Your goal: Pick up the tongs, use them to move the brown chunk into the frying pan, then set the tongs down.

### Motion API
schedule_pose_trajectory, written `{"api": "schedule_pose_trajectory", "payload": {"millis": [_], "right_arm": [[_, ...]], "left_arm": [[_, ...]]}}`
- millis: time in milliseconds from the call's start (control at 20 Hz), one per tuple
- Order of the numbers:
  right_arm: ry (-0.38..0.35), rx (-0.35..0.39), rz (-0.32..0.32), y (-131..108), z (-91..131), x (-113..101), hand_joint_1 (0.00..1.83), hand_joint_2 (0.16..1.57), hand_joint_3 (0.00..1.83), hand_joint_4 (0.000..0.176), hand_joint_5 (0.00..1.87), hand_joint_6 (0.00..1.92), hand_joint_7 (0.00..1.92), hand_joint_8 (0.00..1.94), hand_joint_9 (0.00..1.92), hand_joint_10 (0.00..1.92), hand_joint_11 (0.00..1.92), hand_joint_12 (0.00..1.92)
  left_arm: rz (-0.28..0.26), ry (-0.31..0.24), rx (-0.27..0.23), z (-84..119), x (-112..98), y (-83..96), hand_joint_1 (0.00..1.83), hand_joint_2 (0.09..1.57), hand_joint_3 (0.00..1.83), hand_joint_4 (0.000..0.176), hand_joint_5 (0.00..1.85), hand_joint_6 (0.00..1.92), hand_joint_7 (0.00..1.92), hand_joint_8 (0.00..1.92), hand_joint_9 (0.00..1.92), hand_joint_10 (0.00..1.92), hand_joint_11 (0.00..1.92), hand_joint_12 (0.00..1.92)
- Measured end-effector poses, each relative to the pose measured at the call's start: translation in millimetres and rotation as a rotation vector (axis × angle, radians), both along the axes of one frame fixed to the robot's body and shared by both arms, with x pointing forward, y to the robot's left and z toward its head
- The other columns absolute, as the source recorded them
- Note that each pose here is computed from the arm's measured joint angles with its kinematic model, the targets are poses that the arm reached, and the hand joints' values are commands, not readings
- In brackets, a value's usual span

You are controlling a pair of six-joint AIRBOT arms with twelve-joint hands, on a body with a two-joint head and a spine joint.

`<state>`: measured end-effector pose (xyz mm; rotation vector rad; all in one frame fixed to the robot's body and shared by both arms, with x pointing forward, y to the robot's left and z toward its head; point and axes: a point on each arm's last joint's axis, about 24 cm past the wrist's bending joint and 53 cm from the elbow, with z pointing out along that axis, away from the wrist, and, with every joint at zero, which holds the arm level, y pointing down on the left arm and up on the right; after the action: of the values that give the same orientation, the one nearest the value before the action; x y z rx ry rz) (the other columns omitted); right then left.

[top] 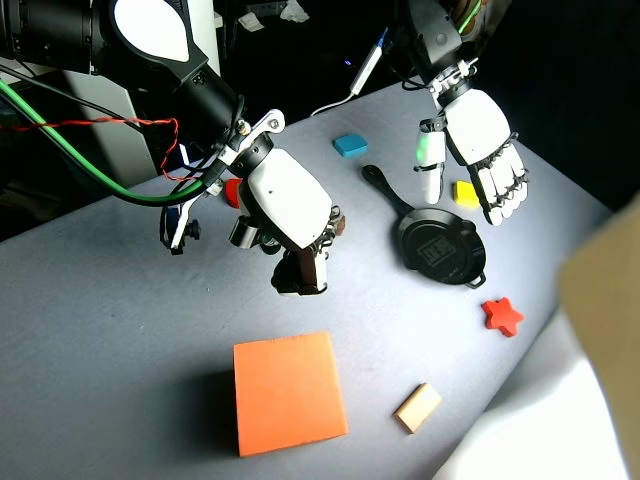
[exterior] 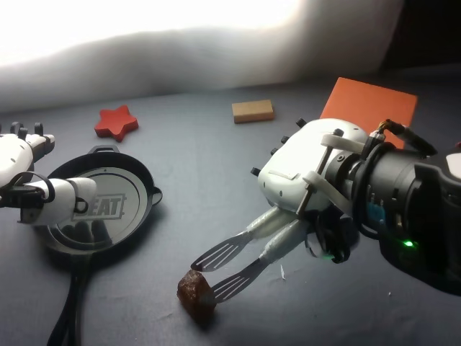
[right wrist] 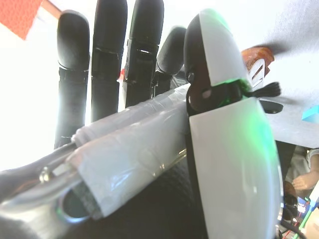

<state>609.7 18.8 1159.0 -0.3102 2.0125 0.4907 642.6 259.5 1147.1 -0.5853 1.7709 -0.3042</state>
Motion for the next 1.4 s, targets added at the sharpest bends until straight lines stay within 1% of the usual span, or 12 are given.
{"api": "schedule_pose_trajectory", "payload": {"millis": [100, 150, 200, 250, 350, 450, 550, 650, 700, 750, 1150, 1400], "right_arm": [[-0.004, -0.011, 0.011, 3.4, -1.7, -1.8, 1.06, 1.21, 0.0, 0.0, 0.8, 1.26, 1.14, 0.0, 0.92, 0.56, 0.59, 1.39], [-0.001, -0.014, 0.014, 4.5, -3.9, -3.0, 0.96, 1.18, 0.0, 0.0, 0.75, 0.81, 1.13, 0.0, 0.92, 0.54, 0.57, 1.38], [0.001, -0.016, 0.018, 6.2, -4.5, -4.0, 0.92, 1.17, 0.0, 0.0, 0.79, 0.57, 1.13, 0.0, 0.93, 0.53, 0.58, 1.37], [0.003, -0.014, 0.022, 7.9, -4.9, -5.1, 0.91, 1.17, 0.0, 0.0, 0.82, 0.46, 1.13, 0.0, 0.93, 0.52, 0.57, 1.38], [0.004, -0.014, 0.029, 11.9, -5.2, -6.7, 0.9, 1.16, 0.0, 0.0, 0.86, 0.35, 1.14, 0.0, 0.94, 0.51, 0.57, 1.39], [0.004, -0.014, 0.033, 14.9, -5.7, -7.4, 0.9, 1.16, 0.0, 0.0, 0.86, 0.29, 1.12, 0.0, 0.93, 0.49, 0.54, 1.39], [0.002, -0.017, 0.033, 14.4, -6.5, -6.6, 0.9, 1.14, 0.0, 0.0, 0.9, 0.23, 1.14, 0.01, 0.96, 0.47, 0.58, 1.36], [0.01, -0.022, 0.023, 11.3, -10.2, -5.0, 0.9, 1.16, 0.0, 0.0, 0.89, 0.21, 1.12, 0.0, 0.94, 0.47, 0.54, 1.41], [0.007, -0.03, 0.025, 11.0, -12.0, -5.2, 0.91, 1.15, 0.0, 0.0, 0.89, 0.2, 1.12, 0.0, 0.94, 0.48, 0.54, 1.39], [0.003, -0.036, 0.027, 11.4, -14.1, -4.7, 0.9, 1.15, 0.0, 0.0, 0.9, 0.18, 1.12, 0.01, 0.95, 0.47, 0.56, 1.38], [-0.005, -0.026, 0.029, 20.4, -17.0, 3.3, 0.92, 1.15, 0.0, 0.0, 0.9, 0.16, 1.1, 0.0, 0.91, 0.51, 0.51, 1.43], [-0.026, -0.017, 0.067, 33.6, -12.9, -1.0, 0.93, 1.14, 0.0, 0.0, 0.92, 0.15, 1.12, 0.01, 0.92, 0.51, 0.53, 1.38]], "left_arm": [[0.0, 0.0, 0.0, -0.1, 0.0, 0.0, 0.0, 1.28, 0.0, 0.028, 0.12, 0.0, 0.14, 0.0, 0.12, 0.01, 0.0, 0.2], [0.0, 0.0, 0.0, -0.1, 0.0, 0.0, 0.0, 1.28, 0.0, 0.031, 0.12, 0.0, 0.14, 0.0, 0.12, 0.0, 0.0, 0.2], [0.0, 0.001, 0.002, -0.4, -0.2, 0.4, 0.0, 1.28, 0.0, 0.03, 0.14, 0.01, 0.16, 0.01, 0.13, 0.01, 0.0, 0.27], [0.0, 0.001, 0.002, -0.7, -0.3, 0.3, 0.0, 1.28, 0.0, 0.028, 0.13, 0.01, 0.16, 0.0, 0.13, 0.01, 0.0, 0.28], [0.0, 0.004, 0.004, -1.5, -0.6, 0.6, 0.0, 1.29, 0.0, 0.024, 0.13, 0.0, 0.15, 0.0, 0.12, 0.0, 0.0, 0.24], [0.0, 0.003, 0.003, -1.5, -0.6, 0.6, 0.01, 1.27, 0.0, 0.024, 0.14, 0.0, 0.16, 0.0, 0.14, 0.0, 0.0, 0.29], [0.0, 0.004, 0.003, -1.6, -0.6, 0.6, 0.0, 1.28, 0.0, 0.024, 0.12, 0.01, 0.15, 0.0, 0.12, 0.01, 0.0, 0.23], [0.0, 0.003, 0.003, -1.5, -0.6, 0.7, 0.0, 1.28, 0.0, 0.025, 0.11, 0.0, 0.15, 0.0, 0.12, 0.0, 0.0, 0.2], [0.001, 0.004, 0.003, -1.5, -0.6, 0.7, 0.0, 1.27, 0.0, 0.027, 0.12, 0.0, 0.17, 0.0, 0.15, 0.01, 0.0, 0.27], [0.001, 0.004, 0.003, -1.5, -0.6, 0.7, 0.0, 1.28, 0.0, 0.025, 0.13, 0.0, 0.17, 0.0, 0.14, 0.0, 0.0, 0.25], [0.001, 0.003, 0.002, -1.4, -0.6, 0.6, 0.0, 1.27, 0.0, 0.025, 0.12, 0.0, 0.15, 0.0, 0.13, 0.0, 0.0, 0.23], [0.001, 0.003, 0.002, -1.5, -0.6, 0.7, 0.0, 1.28, 0.0, 0.023, 0.14, 0.01, 0.16, 0.0, 0.13, 0.0, 0.0, 0.22]]}}
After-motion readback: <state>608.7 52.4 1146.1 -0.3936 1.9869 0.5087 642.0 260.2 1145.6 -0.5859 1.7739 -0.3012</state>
